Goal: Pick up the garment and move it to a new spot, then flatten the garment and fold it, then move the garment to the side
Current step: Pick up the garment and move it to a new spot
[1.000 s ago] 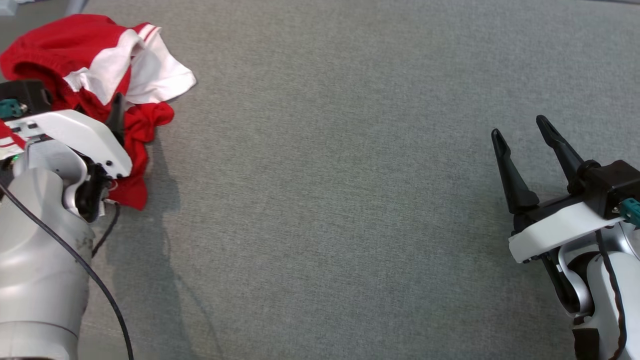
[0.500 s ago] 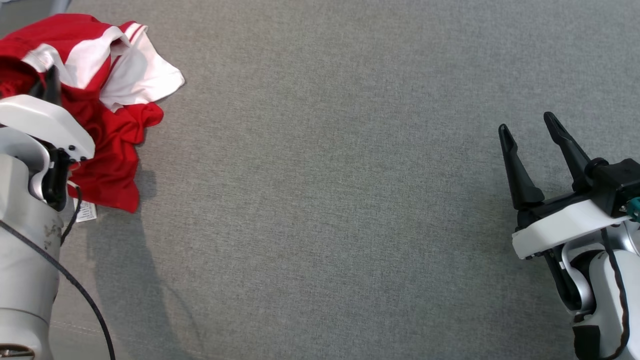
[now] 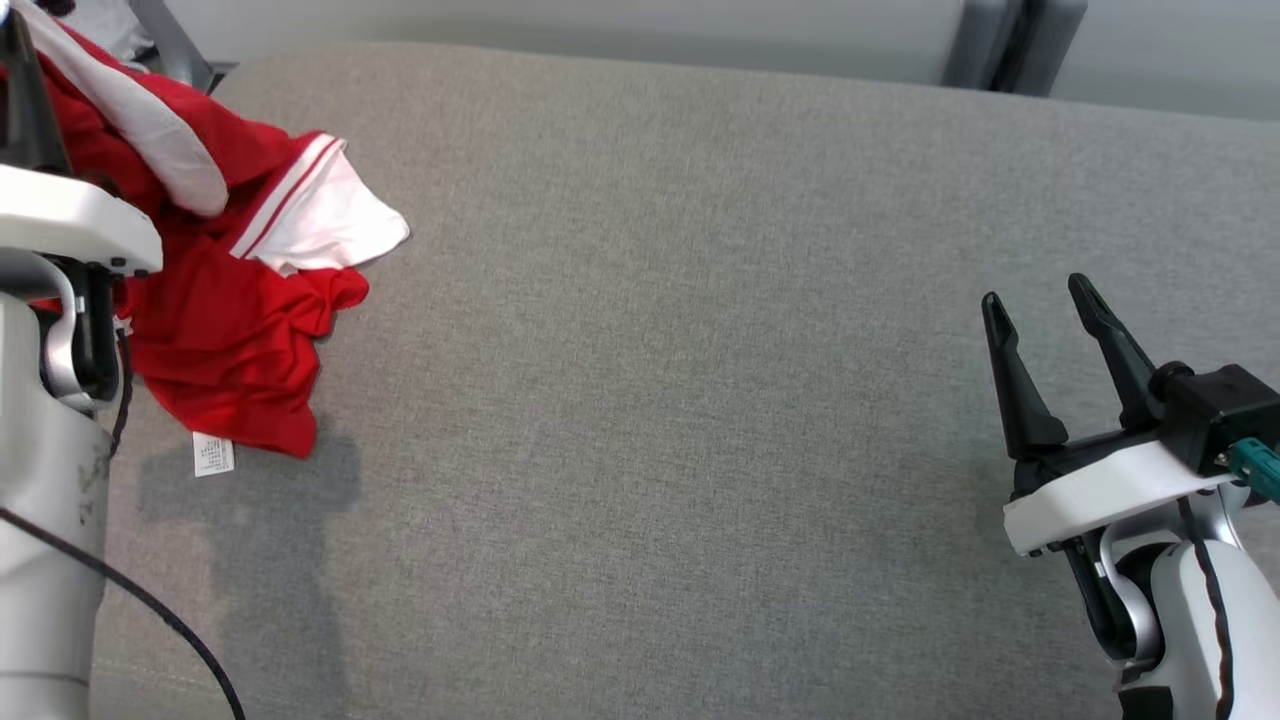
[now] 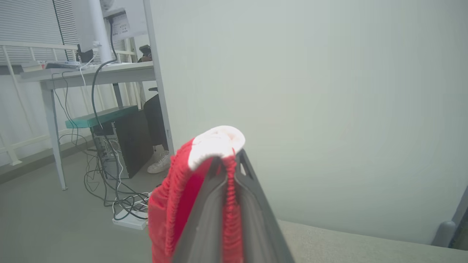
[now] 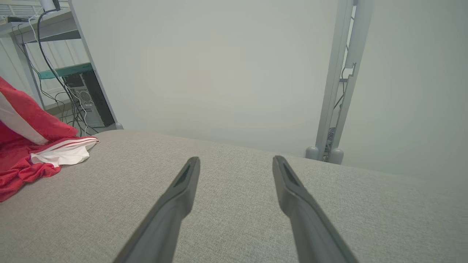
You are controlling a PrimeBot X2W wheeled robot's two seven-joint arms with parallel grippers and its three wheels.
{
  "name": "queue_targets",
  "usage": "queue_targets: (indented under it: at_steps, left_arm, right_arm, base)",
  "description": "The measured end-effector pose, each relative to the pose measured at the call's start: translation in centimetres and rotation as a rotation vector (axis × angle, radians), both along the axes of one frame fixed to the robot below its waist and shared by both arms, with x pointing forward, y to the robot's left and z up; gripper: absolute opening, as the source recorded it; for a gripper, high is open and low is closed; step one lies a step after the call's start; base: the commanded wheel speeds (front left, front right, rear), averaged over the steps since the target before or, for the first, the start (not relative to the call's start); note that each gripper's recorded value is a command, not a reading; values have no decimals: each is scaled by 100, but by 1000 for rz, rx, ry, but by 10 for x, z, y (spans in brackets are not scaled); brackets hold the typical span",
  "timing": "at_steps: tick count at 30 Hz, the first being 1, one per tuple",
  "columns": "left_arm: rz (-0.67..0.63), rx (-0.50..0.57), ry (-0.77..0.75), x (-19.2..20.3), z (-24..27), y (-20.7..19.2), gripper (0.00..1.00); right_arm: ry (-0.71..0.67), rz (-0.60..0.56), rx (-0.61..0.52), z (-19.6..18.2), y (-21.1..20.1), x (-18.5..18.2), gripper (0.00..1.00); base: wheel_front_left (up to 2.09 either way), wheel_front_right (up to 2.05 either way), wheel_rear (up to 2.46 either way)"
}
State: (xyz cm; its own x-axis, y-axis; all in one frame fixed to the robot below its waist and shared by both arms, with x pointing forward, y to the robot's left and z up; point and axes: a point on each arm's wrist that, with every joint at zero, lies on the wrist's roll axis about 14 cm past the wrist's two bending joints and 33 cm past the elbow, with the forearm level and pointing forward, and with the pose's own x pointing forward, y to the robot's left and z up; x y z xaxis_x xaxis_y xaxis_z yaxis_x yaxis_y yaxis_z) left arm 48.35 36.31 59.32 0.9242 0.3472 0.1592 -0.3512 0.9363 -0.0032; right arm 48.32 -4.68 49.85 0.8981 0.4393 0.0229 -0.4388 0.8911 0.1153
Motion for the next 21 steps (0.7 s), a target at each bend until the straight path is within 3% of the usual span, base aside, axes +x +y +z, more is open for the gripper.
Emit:
queue_targets:
  at_steps: [11, 21]
  left_arm:
    - [-104, 64, -237, -40, 74, -65, 0]
    - [-412, 51, -322, -38, 105, -182, 0]
  right_arm:
    - [-48, -77, 19, 27, -25, -23, 100]
    - [-69, -190, 26, 39, -65, -36, 100]
  base:
    - [0, 0, 0]
    - [0, 0, 0]
